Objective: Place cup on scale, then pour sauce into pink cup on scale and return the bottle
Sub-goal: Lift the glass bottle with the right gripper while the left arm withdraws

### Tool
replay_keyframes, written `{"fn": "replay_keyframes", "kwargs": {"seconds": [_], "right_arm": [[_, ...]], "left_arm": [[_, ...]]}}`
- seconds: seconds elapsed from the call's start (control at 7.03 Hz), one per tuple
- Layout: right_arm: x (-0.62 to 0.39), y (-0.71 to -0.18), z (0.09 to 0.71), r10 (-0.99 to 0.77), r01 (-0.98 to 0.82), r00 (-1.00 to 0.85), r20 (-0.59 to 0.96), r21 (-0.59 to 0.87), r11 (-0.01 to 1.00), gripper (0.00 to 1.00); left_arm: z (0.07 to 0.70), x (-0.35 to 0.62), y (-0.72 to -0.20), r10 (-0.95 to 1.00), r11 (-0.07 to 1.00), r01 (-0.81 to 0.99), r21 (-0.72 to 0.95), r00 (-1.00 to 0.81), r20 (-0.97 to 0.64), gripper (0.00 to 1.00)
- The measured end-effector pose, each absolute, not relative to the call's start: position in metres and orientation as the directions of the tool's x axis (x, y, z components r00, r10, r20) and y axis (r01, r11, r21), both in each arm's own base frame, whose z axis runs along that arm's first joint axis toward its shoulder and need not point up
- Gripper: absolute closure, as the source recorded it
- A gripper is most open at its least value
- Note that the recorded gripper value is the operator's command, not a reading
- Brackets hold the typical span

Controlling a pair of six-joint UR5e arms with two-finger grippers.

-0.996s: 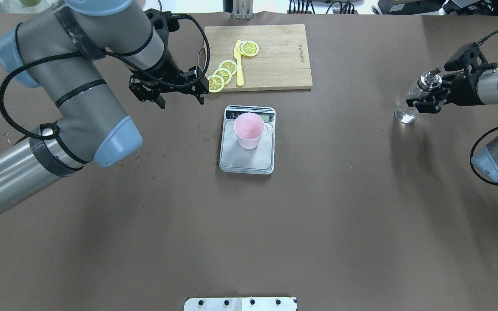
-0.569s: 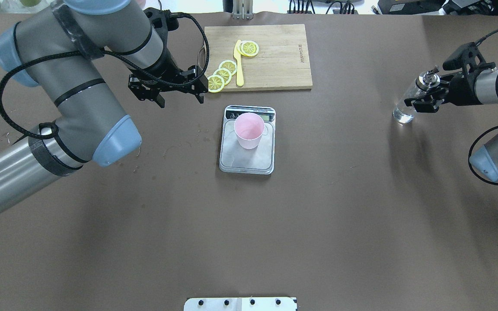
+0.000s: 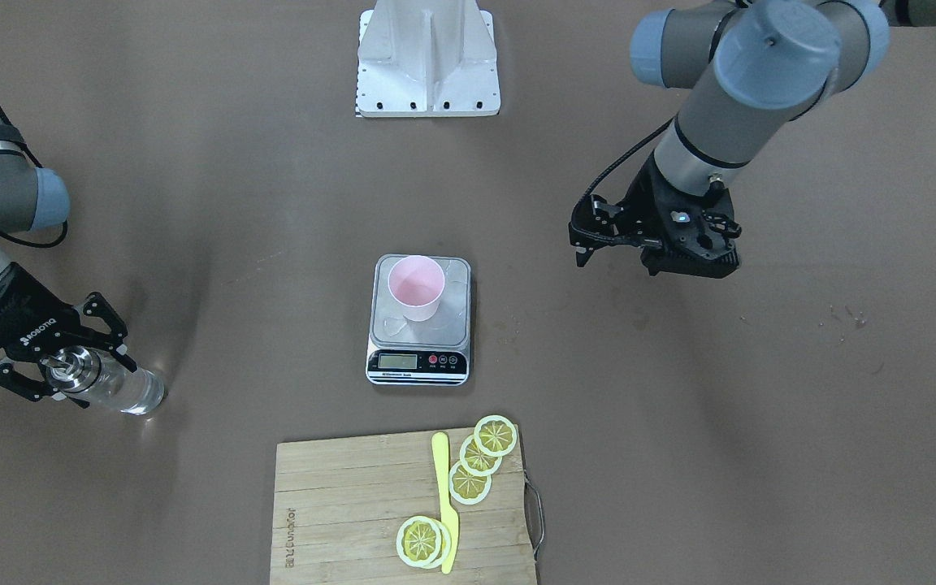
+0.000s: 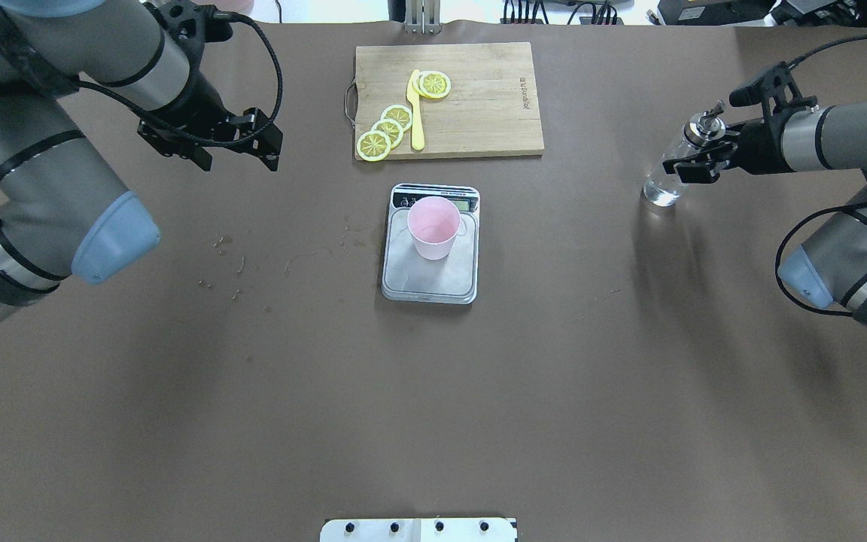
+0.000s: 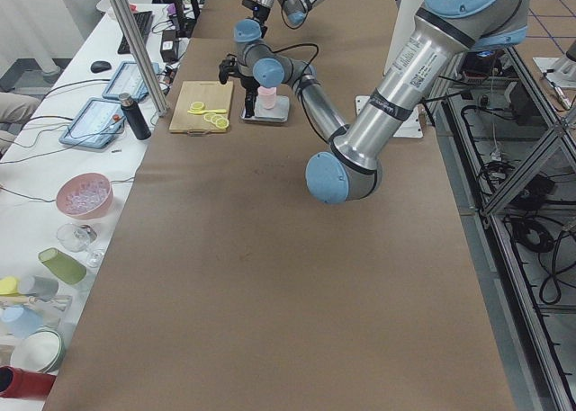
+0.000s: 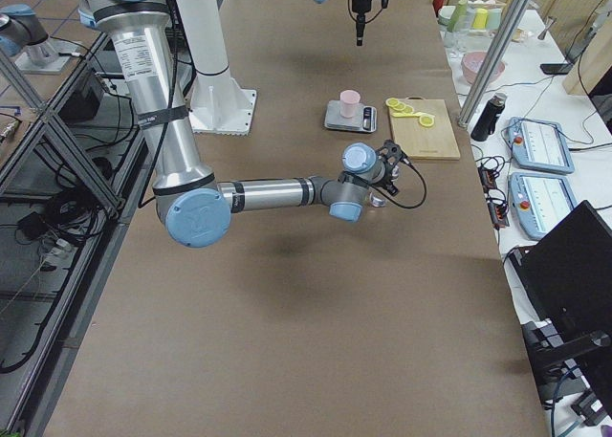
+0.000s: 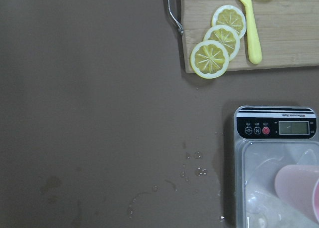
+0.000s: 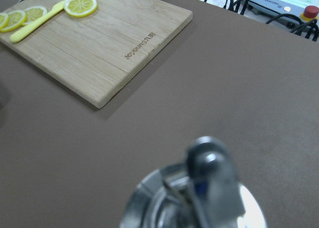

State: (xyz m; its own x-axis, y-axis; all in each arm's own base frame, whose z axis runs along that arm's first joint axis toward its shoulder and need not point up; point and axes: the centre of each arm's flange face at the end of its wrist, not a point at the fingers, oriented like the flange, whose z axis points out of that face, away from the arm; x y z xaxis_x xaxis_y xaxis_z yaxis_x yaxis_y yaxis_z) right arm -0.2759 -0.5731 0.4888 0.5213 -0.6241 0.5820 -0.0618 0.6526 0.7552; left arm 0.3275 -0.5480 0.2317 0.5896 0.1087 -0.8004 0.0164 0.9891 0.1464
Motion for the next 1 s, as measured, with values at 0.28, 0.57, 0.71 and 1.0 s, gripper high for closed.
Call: {"fn": "replay_keyframes", "kwargs": {"seconds": [0.28, 0.57, 0.71, 1.0], "right_arm": [[-0.289, -0.583, 0.445, -0.602, -0.054, 0.547, 0.582, 0.742, 0.668, 1.0], [-0.309, -0.57, 0.397, -0.58, -0.008, 0.604, 0.546, 0.732, 0.681, 1.0], [-0.318, -0.559, 0.378, -0.592, 0.04, 0.638, 0.492, 0.747, 0.664, 1.0], [-0.326, -0.529, 0.334, -0.642, 0.198, 0.685, 0.346, 0.759, 0.621, 1.0]], "left_arm": [[0.277, 0.275, -0.562, 0.18, 0.975, -0.013, 0.221, 0.627, -0.758, 0.03], [0.329, 0.213, -0.566, 0.236, 0.96, -0.044, 0.277, 0.658, -0.715, 0.03], [0.36, 0.184, -0.562, 0.252, 0.954, -0.048, 0.297, 0.667, -0.701, 0.03], [0.428, 0.136, -0.546, 0.253, 0.944, -0.015, 0.33, 0.675, -0.693, 0.03]]}}
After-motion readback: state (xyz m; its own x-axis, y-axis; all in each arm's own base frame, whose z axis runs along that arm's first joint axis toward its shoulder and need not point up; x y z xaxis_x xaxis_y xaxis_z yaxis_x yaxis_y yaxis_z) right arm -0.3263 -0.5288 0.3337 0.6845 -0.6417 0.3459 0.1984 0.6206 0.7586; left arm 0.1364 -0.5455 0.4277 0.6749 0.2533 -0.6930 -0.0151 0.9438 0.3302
